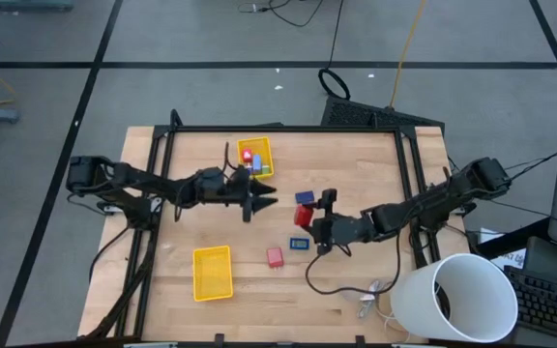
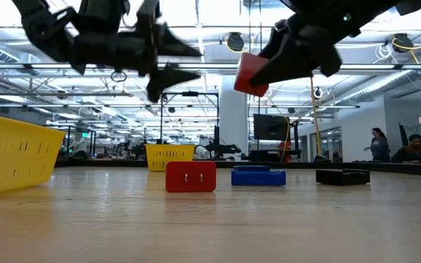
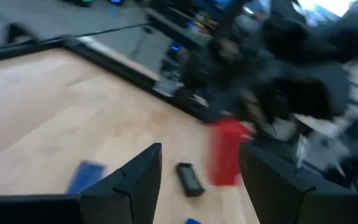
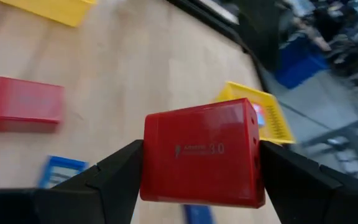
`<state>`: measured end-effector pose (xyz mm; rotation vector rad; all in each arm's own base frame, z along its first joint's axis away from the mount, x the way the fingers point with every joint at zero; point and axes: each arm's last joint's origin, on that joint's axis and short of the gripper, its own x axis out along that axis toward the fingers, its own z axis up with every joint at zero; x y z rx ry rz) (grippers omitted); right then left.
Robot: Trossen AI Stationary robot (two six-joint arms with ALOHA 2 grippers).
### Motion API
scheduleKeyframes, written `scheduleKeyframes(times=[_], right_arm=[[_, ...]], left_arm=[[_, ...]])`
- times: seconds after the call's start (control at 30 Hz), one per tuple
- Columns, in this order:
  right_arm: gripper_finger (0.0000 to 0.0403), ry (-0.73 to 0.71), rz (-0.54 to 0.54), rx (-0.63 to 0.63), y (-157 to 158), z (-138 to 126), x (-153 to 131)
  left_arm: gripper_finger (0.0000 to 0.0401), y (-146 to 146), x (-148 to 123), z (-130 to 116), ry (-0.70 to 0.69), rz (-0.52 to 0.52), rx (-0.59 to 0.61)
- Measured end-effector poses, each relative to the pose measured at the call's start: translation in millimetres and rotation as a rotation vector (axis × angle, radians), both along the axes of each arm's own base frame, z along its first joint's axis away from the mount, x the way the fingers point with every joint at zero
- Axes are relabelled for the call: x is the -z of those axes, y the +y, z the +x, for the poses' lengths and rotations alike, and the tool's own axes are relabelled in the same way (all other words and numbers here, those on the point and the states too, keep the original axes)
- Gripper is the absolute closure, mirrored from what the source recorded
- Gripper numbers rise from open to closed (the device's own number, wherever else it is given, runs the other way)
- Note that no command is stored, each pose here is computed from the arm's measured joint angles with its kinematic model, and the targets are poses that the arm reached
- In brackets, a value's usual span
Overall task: Pick & Place Office items
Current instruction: Put right red charger adapter into the top yellow bin
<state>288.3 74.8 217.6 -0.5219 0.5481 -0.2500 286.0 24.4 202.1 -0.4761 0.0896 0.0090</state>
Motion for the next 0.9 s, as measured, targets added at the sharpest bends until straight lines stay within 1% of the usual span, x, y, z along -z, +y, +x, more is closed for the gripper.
scheduleKeyframes(times=[0.07, 0.13, 0.27, 0.43, 0.6, 0.77, 0.9], right_arm=[[0.0123, 0.002, -0.039, 0.027, -3, 0, 0], [0.0123, 0.008, -0.079, 0.049, -4, 0, -1], [0.0123, 0.012, -0.132, 0.076, -5, 0, -2], [0.0123, -0.022, -0.134, 0.071, -5, 2, -5], [0.0123, -0.038, -0.134, 0.069, -4, 3, -7], [0.0123, -0.063, -0.138, 0.064, -5, 4, -10], [0.0123, -0.079, -0.14, 0.06, -5, 5, -12]], left_arm=[[0.0187, -10, -7, 6, 0.012, 0.075, 0.058], [0.0187, -19, -10, 11, 0.046, 0.134, 0.09], [0.0179, -29, -16, 17, 0.085, 0.183, 0.052], [0.0142, -30, -18, 19, 0.099, 0.194, -0.014], [0.0111, -30, -16, 18, 0.117, 0.194, -0.013], [0.0097, -30, -17, 19, 0.105, 0.174, -0.018], [0.0098, -30, -18, 19, 0.098, 0.161, -0.021]])
